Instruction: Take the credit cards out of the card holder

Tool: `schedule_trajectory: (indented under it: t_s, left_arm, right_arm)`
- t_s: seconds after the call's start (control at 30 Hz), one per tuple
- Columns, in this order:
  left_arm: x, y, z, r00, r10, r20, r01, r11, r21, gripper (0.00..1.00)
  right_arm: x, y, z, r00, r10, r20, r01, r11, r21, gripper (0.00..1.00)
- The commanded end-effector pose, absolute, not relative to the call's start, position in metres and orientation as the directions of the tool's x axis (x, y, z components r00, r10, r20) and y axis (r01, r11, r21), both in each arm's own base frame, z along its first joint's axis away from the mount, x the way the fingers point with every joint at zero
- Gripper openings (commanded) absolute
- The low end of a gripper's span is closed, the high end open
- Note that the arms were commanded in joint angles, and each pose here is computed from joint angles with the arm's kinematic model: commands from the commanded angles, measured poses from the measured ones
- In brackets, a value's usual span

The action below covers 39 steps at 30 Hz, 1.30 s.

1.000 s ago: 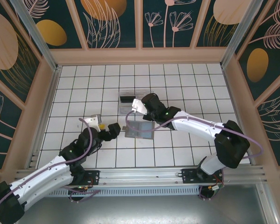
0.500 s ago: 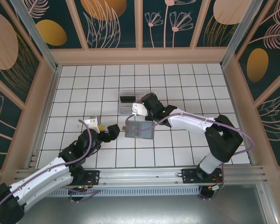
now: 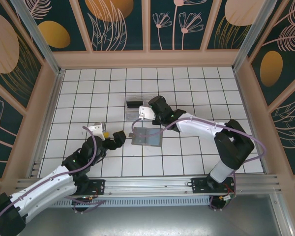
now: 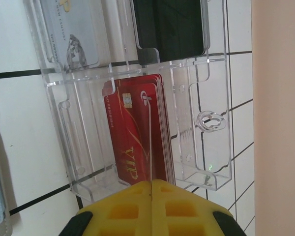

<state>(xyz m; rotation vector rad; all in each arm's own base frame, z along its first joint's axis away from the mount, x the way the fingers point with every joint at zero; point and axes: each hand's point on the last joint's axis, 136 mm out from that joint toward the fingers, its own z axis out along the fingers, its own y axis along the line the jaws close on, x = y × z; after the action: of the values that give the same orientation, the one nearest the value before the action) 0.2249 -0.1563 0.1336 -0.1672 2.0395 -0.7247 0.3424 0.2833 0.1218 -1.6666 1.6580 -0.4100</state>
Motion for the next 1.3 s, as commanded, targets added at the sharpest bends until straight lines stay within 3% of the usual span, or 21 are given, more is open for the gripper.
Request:
schedule_trajectory:
  t_s: [0.0,0.6,1.27]
  left_arm:
    - [0.226,-0.151,0.129,-0.543,-0.384,-0.747,0.149,0.831,-0.535,0.99]
    - [0.226,-0.150,0.128,-0.545,-0.377,-0.748,0.147,0.836,-0.529,0.98]
    - [0.226,-0.149,0.127,-0.543,-0.373,-0.752,0.147,0.840,-0.523,0.98]
  right_arm:
    - [0.348,0.293,0.128,0.139,-0.948,-0.287,-0.719,0.103,-0.687,0.00]
    - [0.361,0.297,0.108,0.118,-0.960,-0.252,-0.735,0.087,-0.673,0.00]
    - [0.374,0.280,0.111,0.058,-0.961,-0.271,-0.732,0.144,-0.666,0.00]
